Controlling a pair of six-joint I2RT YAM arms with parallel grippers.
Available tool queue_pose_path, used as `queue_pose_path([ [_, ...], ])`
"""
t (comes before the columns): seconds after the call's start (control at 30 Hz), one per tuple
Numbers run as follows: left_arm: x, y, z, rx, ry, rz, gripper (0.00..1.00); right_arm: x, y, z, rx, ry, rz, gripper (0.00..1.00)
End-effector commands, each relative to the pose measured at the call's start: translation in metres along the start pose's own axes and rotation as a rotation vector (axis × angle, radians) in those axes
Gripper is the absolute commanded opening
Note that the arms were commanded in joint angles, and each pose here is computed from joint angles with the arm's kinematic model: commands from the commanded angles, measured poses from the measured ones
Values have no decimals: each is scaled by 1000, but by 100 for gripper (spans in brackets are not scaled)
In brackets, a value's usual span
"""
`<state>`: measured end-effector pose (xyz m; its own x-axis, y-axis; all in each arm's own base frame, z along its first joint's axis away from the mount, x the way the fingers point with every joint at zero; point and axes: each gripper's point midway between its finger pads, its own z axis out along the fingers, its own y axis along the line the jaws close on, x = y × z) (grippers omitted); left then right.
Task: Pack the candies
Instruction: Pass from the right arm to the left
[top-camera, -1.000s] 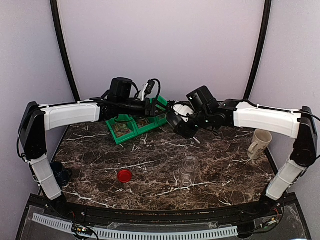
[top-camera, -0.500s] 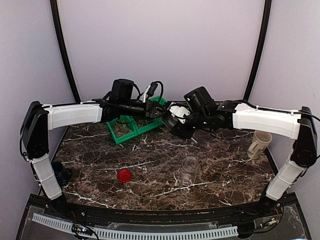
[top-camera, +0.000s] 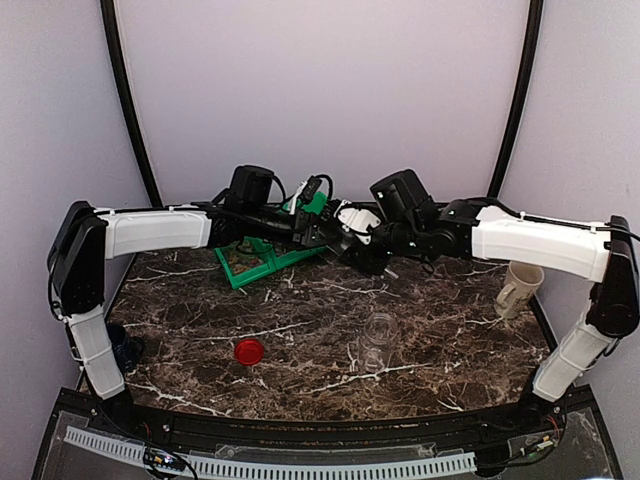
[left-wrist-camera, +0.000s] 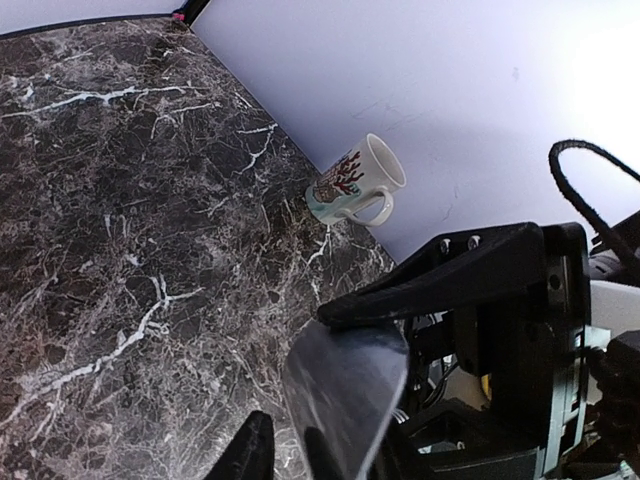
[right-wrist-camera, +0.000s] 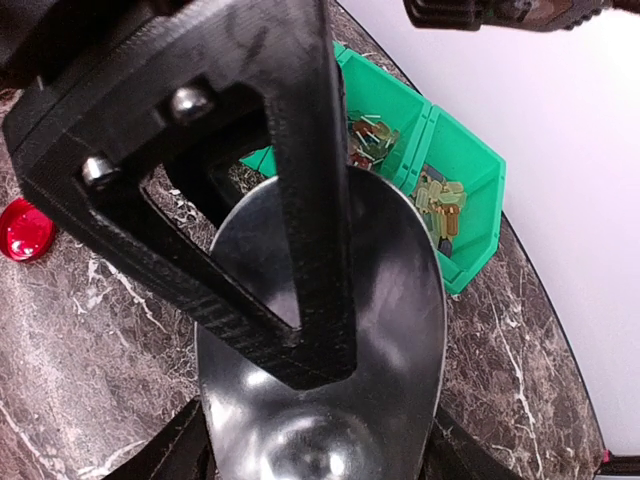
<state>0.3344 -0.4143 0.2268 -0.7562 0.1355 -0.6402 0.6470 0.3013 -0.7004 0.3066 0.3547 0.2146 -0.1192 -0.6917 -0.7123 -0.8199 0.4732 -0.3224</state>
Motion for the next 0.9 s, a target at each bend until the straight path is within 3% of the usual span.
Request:
queue_pose_path([
  [0.0,2,-4,1,14,16,4,29,-23,3,-10,13,-66,-37,64],
  [0.17,2,-3,2,22,12,-4,21,-23,9,-9,17,-49,-61,64],
  [0.33,3,-2,3,25,12,-11,1,-22,8,-7,34,-51,-59,64],
  [0.57,2,-3,1,26,-2,-15,0,-16,-1,-5,92,-30,-54,66],
  [0.7,-4,-4,-4,18,-32,-7,0,-12,-9,-11,142,-35,-47,78],
  [0.8,-9,-5,-10,17,-47,-6,0,-12,-14,-20,174,-52,-40,96],
  [0.87,-11,-4,-13,14,-55,-8,0,-13,-19,-29,198,-71,-35,97],
])
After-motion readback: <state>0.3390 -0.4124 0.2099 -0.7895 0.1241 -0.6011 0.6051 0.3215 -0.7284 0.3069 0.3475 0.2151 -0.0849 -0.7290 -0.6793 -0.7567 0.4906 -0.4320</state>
